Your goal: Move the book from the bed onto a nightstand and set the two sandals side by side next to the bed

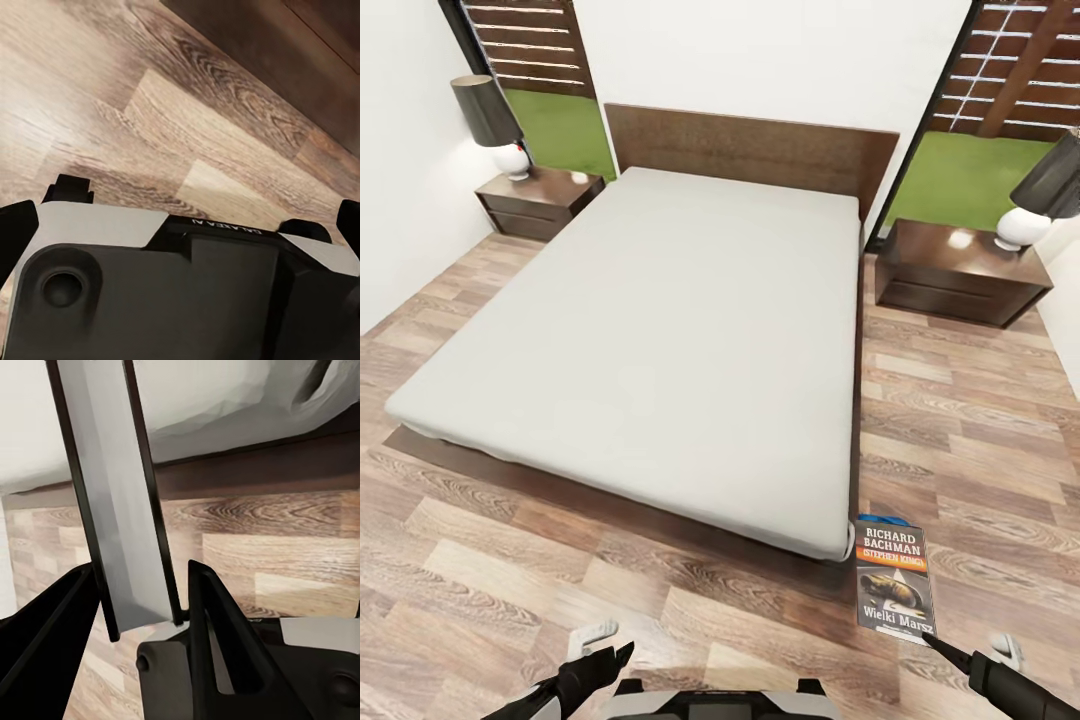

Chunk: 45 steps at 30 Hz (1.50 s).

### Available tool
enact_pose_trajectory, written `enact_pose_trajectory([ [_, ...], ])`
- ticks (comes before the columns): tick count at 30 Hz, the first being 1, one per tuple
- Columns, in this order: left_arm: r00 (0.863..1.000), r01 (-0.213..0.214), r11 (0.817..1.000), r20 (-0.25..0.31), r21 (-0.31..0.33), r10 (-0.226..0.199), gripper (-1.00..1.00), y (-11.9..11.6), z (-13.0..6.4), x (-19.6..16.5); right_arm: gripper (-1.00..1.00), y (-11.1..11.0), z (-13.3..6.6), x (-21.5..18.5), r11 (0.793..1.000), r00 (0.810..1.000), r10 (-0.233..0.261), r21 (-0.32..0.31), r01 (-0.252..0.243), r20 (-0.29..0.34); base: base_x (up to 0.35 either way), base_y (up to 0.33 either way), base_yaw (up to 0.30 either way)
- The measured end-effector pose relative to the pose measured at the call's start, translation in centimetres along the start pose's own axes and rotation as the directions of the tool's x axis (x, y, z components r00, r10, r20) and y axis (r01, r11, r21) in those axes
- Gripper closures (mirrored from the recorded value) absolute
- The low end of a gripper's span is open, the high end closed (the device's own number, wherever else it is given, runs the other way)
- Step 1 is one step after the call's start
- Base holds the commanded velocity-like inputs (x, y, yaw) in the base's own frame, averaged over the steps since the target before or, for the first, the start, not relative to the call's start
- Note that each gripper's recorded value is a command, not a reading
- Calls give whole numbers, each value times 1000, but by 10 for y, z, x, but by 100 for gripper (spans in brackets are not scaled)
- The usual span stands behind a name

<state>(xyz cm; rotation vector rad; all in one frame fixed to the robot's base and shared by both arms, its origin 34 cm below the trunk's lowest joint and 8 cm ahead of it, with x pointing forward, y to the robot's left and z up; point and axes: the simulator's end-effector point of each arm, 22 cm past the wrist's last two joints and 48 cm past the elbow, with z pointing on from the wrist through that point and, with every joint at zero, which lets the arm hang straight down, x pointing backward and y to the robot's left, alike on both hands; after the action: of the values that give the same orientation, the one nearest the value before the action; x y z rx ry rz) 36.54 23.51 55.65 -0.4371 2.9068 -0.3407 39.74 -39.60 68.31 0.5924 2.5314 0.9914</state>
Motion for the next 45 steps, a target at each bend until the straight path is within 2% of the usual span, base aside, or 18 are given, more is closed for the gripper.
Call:
enact_pose_trajectory([
  [45, 998, -15, 1000, 66, 22, 14, -100, -14, -12, -32, 100, 20, -5, -23, 999, 998, -39, -33, 41, 49, 0, 0, 0],
])
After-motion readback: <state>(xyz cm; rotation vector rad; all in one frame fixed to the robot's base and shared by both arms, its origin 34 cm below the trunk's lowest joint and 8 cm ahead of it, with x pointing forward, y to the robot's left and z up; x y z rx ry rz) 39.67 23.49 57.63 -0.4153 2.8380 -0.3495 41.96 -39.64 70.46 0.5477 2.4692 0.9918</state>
